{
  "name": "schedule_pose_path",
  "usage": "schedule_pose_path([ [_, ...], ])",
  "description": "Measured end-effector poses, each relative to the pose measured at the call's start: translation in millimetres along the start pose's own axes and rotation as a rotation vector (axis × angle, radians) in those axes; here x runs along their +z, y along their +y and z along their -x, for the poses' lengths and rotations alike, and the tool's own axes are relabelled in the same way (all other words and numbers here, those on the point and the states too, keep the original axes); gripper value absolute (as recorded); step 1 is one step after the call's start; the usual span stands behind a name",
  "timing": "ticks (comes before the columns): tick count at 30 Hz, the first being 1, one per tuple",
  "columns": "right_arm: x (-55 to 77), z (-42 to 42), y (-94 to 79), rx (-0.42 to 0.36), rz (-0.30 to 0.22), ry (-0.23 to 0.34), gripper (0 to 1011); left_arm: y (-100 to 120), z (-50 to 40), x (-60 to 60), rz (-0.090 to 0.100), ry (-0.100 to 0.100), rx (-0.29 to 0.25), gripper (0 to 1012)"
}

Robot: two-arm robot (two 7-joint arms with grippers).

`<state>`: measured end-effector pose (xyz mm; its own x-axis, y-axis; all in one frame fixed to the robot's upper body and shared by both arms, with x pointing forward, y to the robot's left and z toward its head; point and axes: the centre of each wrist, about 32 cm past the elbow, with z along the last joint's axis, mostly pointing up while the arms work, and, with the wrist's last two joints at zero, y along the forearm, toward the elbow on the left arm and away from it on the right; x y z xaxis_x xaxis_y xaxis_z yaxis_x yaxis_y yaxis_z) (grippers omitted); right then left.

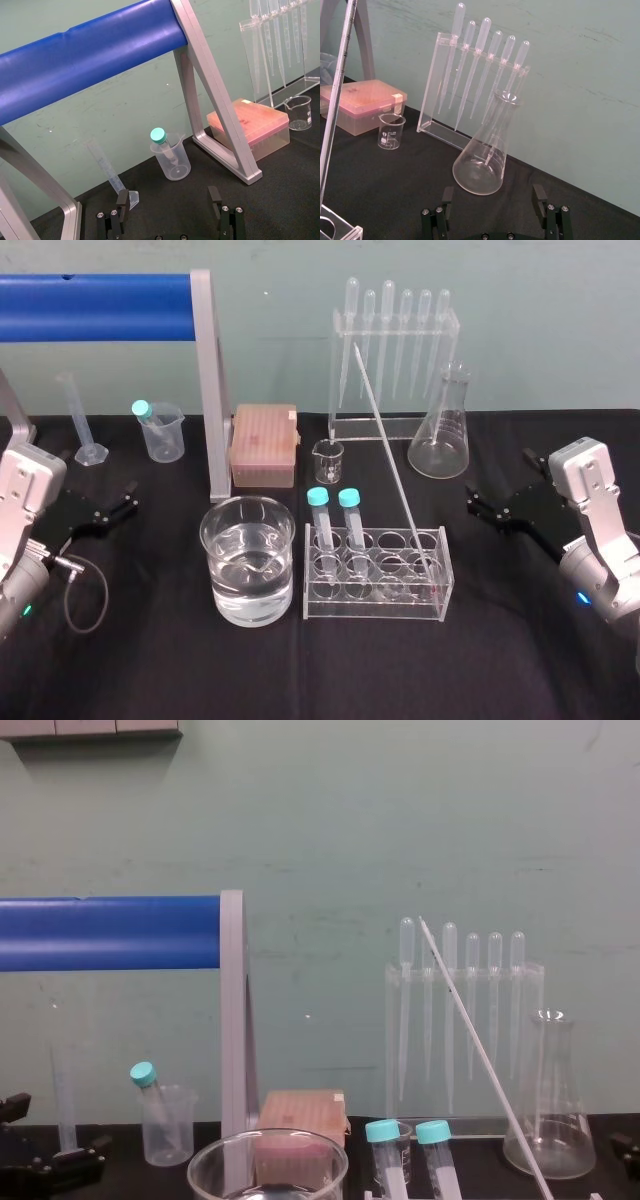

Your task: Hold the thermometer with one hand and immerse one end into the beaker, then reinsert it into the test tube rack.

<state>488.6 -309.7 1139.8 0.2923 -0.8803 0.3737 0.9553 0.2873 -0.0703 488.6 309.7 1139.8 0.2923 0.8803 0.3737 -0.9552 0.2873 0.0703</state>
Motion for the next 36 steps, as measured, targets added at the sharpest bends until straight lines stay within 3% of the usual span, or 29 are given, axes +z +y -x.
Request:
schedule_pose_path([
  [22,0.0,0.0,0.0,0.000,0.000,0.000,1002,0.0,0.0,0.0,0.000,0.000,0.000,1008],
  [26,2.1,-3.8,-0.1,-0.015,-0.008,0.004,1003,0.0,0.0,0.0,0.000,0.000,0.000,1008],
  [28,8.8,-11.4,-0.6,-0.055,-0.041,0.024,1003,0.0,0.0,0.0,0.000,0.000,0.000,1008],
  [31,12.3,-15.0,-1.0,-0.072,-0.058,0.041,1003,0.0,0.0,0.0,0.000,0.000,0.000,1008],
  [36,26.9,-25.3,-3.0,-0.085,-0.119,0.128,1003,0.0,0.0,0.0,0.000,0.000,0.000,1008],
])
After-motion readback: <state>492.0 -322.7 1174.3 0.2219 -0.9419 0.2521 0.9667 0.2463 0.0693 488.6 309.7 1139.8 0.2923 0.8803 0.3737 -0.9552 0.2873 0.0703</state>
